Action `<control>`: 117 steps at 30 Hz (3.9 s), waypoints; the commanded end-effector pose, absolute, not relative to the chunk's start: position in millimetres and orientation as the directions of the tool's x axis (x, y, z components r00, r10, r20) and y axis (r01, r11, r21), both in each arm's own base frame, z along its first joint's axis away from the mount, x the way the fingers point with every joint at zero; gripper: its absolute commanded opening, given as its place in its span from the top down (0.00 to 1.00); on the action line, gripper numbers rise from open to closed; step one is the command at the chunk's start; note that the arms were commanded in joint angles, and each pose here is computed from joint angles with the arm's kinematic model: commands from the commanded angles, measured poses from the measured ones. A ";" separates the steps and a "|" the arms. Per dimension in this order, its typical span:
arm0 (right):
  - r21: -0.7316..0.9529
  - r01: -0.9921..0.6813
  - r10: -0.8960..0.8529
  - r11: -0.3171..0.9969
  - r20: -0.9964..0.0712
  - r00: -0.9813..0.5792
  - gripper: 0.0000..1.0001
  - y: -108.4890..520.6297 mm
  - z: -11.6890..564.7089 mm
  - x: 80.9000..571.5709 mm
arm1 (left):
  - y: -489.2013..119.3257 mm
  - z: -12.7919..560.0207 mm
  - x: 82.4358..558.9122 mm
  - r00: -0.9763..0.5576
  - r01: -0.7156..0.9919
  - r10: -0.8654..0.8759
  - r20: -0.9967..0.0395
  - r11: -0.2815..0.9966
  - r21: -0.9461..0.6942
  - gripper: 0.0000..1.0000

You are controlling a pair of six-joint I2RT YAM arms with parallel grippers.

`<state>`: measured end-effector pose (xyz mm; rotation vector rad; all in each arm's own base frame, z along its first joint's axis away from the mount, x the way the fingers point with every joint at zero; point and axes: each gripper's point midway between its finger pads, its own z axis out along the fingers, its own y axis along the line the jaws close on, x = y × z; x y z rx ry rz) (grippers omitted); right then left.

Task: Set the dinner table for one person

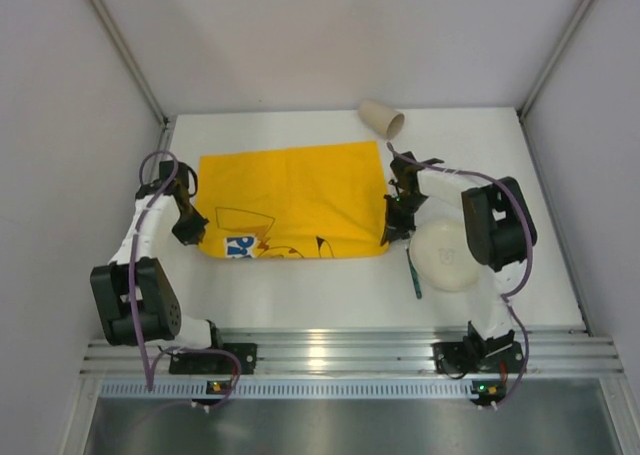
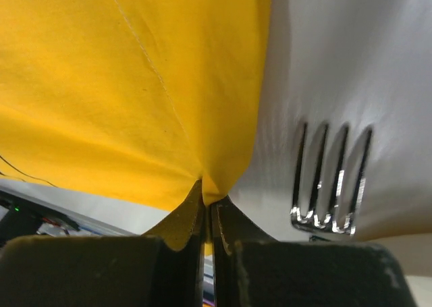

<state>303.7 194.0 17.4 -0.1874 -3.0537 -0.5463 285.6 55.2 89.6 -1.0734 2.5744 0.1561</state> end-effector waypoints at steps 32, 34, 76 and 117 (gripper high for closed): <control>0.717 0.021 0.536 0.697 -0.502 -0.679 0.11 159.4 223.5 582.6 | 28.7 97.3 326.6 -0.720 -0.575 -0.600 -0.350 0.797 -0.185 0.12; 0.778 0.019 0.608 0.628 -0.475 -0.635 0.13 153.9 229.4 610.4 | 26.4 93.5 331.2 -0.726 -0.563 -0.592 -0.351 0.804 -0.191 0.13; 0.655 0.068 0.519 0.752 -0.526 -0.674 1.00 164.6 224.9 600.2 | -28.2 85.6 398.1 -0.819 -0.444 -0.461 -0.340 0.886 -0.133 0.19; -0.110 -0.209 -0.237 0.972 -0.461 -0.855 0.35 244.2 130.8 434.8 | -45.0 77.4 386.4 -0.834 -0.349 -0.424 -0.352 0.901 -0.258 0.20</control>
